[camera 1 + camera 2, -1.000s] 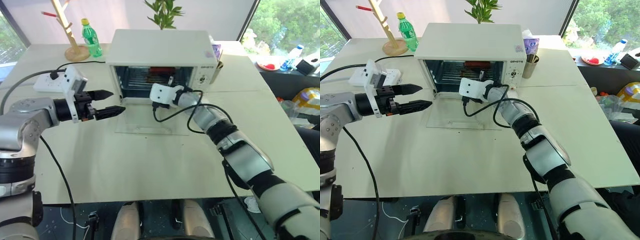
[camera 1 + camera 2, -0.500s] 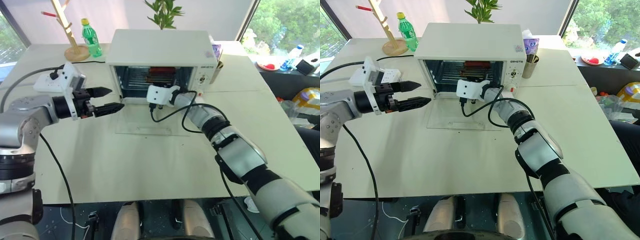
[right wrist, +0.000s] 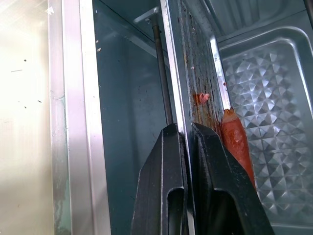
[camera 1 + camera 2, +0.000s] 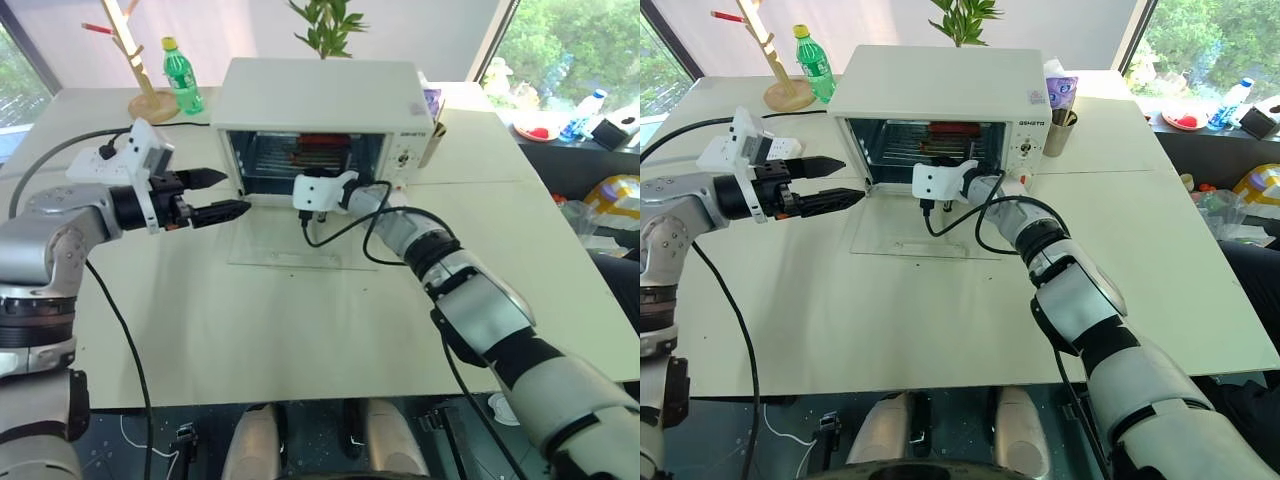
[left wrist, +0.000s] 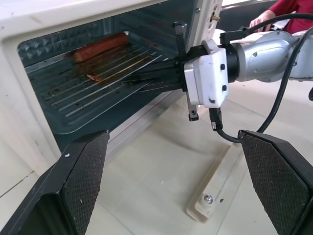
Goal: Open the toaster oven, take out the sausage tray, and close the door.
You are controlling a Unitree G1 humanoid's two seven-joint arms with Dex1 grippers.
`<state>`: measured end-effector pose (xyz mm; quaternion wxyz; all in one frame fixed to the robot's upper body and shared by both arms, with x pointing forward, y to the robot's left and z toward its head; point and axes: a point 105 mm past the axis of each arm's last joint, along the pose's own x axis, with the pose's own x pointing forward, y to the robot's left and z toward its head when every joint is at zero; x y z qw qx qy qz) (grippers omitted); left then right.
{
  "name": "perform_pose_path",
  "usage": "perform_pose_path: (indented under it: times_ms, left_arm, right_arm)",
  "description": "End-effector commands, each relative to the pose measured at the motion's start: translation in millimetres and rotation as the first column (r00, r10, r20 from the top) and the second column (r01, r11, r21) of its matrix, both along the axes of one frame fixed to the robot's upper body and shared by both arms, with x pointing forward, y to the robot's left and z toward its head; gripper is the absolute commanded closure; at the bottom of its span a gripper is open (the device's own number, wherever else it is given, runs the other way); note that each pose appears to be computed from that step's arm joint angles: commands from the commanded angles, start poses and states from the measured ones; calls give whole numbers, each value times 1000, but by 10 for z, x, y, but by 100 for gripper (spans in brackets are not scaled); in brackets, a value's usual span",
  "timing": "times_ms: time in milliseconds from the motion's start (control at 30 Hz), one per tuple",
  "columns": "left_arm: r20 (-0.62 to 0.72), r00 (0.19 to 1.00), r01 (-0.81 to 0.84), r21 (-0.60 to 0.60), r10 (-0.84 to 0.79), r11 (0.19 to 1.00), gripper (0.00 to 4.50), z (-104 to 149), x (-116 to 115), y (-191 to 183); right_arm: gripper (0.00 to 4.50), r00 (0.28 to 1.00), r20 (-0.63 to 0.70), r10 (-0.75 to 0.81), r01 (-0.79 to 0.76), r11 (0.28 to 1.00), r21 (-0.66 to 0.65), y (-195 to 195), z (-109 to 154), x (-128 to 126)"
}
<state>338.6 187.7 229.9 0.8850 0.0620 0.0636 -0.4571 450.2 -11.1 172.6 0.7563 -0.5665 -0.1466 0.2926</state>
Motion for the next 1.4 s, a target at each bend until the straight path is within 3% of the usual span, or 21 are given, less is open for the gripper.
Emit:
perform_pose_path:
  times_ms: [33, 733, 1400]
  left_arm:
    - [61, 998, 17, 17, -18, 1000, 0, 151, 23, -29]
    - [84, 996, 27, -2, -27, 1000, 0, 193, 87, -66]
    - [79, 994, 71, 6, -71, 997, 0, 180, 467, -168]
  right_arm:
    - [444, 998, 53, 41, -44, 997, 59, 69, 178, -48]
    - [444, 982, 146, 116, -124, 991, 42, 40, 315, -316]
    - [444, 978, 168, 120, -126, 992, 24, -184, 310, -699]
